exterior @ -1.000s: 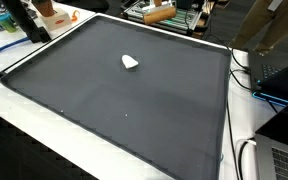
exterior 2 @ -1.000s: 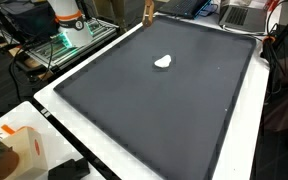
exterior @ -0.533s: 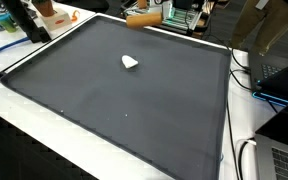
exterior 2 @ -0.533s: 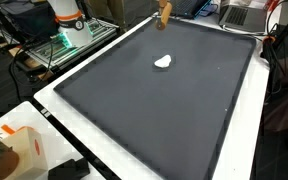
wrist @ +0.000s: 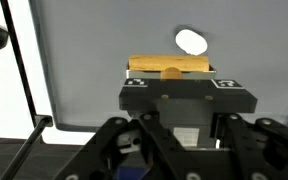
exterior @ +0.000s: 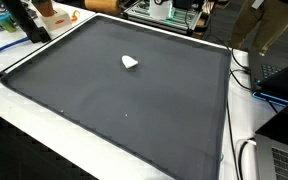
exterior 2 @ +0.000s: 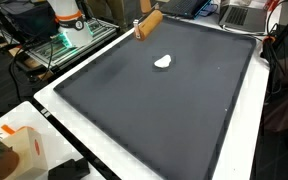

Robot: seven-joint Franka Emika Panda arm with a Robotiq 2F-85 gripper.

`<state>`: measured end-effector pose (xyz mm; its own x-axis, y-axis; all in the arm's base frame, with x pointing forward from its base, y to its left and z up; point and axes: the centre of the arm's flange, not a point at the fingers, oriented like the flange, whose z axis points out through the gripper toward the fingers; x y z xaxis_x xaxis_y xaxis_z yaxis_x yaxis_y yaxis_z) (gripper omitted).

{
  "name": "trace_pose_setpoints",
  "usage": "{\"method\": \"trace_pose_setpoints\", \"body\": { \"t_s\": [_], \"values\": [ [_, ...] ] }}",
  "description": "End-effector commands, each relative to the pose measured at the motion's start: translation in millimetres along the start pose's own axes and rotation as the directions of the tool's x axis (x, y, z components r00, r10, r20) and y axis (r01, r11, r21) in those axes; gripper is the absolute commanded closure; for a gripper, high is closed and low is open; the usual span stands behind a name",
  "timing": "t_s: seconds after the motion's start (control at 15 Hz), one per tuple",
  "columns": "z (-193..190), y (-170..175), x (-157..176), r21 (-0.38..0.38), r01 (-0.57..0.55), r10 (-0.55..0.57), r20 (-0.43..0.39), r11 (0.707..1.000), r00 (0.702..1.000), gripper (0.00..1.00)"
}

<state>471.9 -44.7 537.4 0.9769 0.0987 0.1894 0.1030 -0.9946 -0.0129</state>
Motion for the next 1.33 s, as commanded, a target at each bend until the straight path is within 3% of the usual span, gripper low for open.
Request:
{"method": "trace_pose_setpoints", "body": {
  "t_s": [0.0, 0.13, 0.2, 0.53, 1.0, 1.07, 1.2, 1.27],
  "values": [
    [-1.3, 1.8, -2.8, 0.003, 0.007, -0.007, 0.006, 1.0, 1.0, 0.52],
    [-1.9, 0.6, -4.9, 0.003, 0.012, -0.012, 0.006, 1.0, 1.0, 0.52],
    [3.6, -7.7, -7.5, -0.016, -0.013, 0.013, 0.004, 1.0, 1.0, 0.77],
    [16.4, -48.5, -27.6, -0.089, -0.147, 0.145, -0.034, 0.985, 0.989, 0.77],
    [27.6, -78.4, -34.5, -0.062, -0.323, 0.311, -0.149, 0.945, 0.939, 0.77],
    [29.2, -74.4, -21.5, -0.047, -0.287, 0.281, -0.112, 0.957, 0.953, 0.52],
    [31.1, -77.1, -24.1, -0.047, -0.303, 0.296, -0.114, 0.952, 0.948, 0.52],
    [31.0, -77.2, -24.5, -0.047, -0.307, 0.301, -0.114, 0.95, 0.947, 0.77]
  ]
}}
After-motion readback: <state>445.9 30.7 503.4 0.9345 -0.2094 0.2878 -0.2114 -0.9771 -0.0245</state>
